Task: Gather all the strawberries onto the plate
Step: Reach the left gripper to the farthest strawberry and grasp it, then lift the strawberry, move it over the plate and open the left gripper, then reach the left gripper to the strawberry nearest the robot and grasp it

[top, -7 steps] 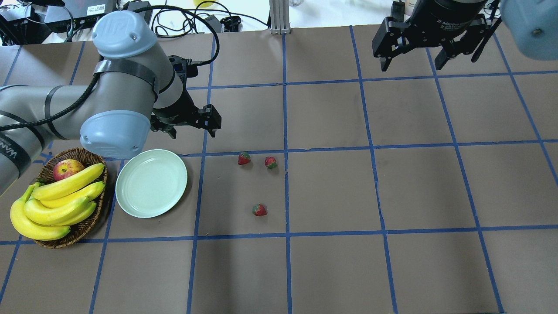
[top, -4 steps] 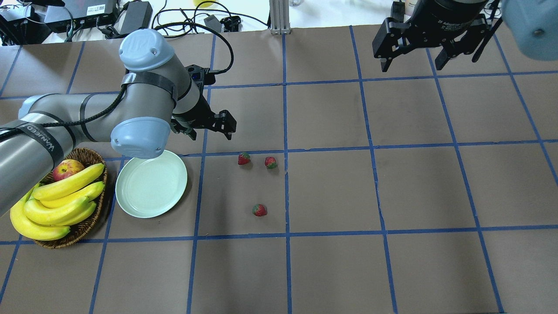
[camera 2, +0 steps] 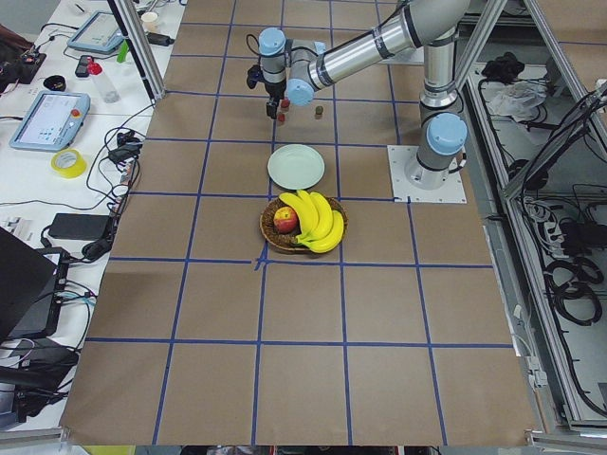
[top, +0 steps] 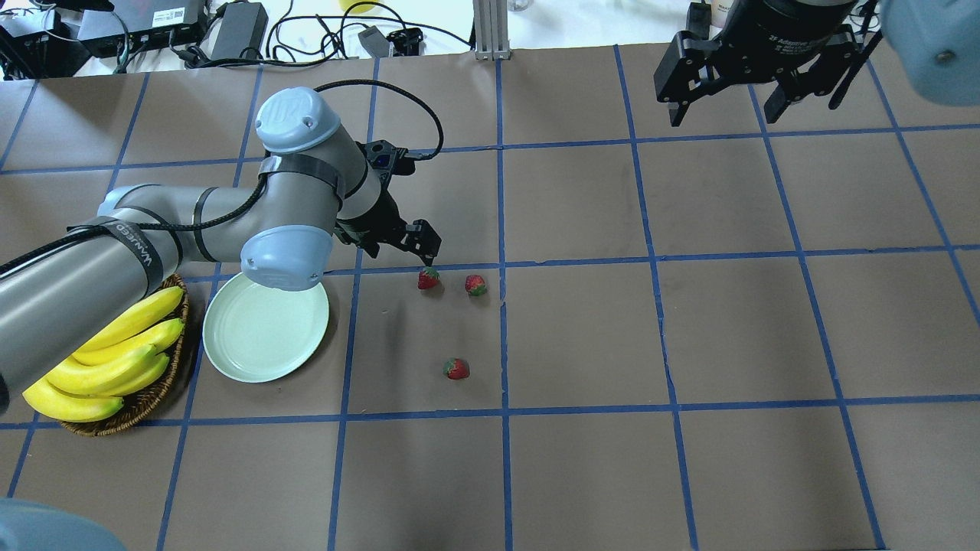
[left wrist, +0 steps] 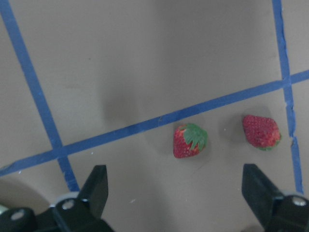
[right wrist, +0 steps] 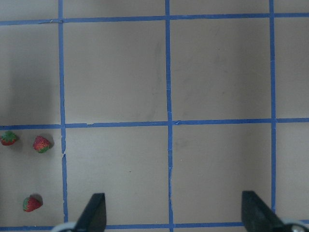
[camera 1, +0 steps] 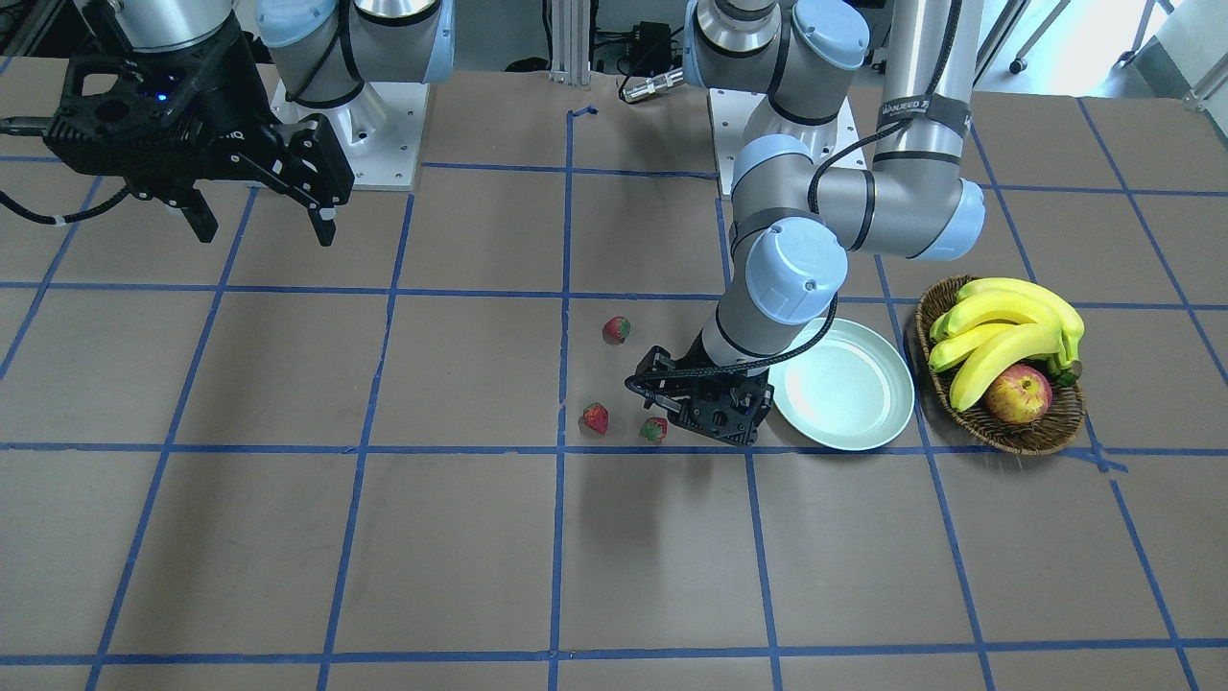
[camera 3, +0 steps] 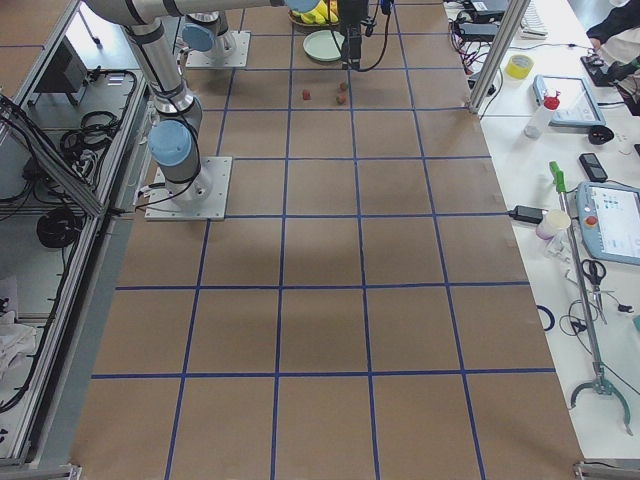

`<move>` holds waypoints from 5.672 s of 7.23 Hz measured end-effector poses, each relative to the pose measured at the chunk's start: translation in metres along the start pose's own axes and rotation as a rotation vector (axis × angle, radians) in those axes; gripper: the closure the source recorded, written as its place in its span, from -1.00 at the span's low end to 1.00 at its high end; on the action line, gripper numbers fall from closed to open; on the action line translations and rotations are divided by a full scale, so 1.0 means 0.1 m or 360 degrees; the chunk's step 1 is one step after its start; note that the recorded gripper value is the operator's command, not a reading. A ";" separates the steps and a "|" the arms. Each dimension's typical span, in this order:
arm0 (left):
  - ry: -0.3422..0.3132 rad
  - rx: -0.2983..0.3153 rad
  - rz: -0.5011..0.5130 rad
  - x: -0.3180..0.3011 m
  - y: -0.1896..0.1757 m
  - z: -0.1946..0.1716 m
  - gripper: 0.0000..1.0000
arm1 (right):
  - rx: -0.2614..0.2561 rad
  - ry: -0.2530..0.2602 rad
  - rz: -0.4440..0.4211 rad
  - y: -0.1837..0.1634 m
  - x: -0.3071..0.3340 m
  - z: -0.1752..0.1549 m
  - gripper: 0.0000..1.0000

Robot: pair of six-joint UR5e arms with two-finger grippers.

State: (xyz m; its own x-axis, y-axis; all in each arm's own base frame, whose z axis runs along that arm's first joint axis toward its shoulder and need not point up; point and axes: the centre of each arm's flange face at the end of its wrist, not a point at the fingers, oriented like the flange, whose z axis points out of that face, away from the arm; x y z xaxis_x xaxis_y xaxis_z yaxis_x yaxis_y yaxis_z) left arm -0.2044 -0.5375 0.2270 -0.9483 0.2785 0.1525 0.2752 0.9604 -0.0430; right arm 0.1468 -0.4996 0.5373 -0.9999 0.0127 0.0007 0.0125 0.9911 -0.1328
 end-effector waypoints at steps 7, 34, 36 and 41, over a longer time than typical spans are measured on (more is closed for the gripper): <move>0.0033 -0.0043 0.0150 0.08 -0.03 0.51 1.00 | 0.0001 0.0003 0.0001 0.00 0.01 -0.01 -1.00; -0.0095 -0.0332 -0.0693 0.23 0.15 -0.04 -1.00 | 0.0001 -0.0028 -0.0002 0.00 -0.03 0.00 -1.00; -0.0097 -0.0360 -0.0778 0.59 0.27 0.12 -1.00 | 0.0001 -0.0027 -0.0002 0.00 -0.03 0.00 -1.00; -0.0055 -0.0406 -0.0775 1.03 0.70 0.55 -0.53 | -0.0001 -0.0028 -0.0003 0.00 -0.04 0.01 -1.00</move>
State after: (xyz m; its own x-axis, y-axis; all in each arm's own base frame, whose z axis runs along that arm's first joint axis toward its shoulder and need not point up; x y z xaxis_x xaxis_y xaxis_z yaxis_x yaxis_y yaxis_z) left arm -0.2916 -0.4412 0.1854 -0.9790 -0.1943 0.0624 -0.1713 0.9486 0.2660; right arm 0.1504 -0.4997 0.5364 -0.9998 0.0082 -0.0161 0.0103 0.9912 -0.1322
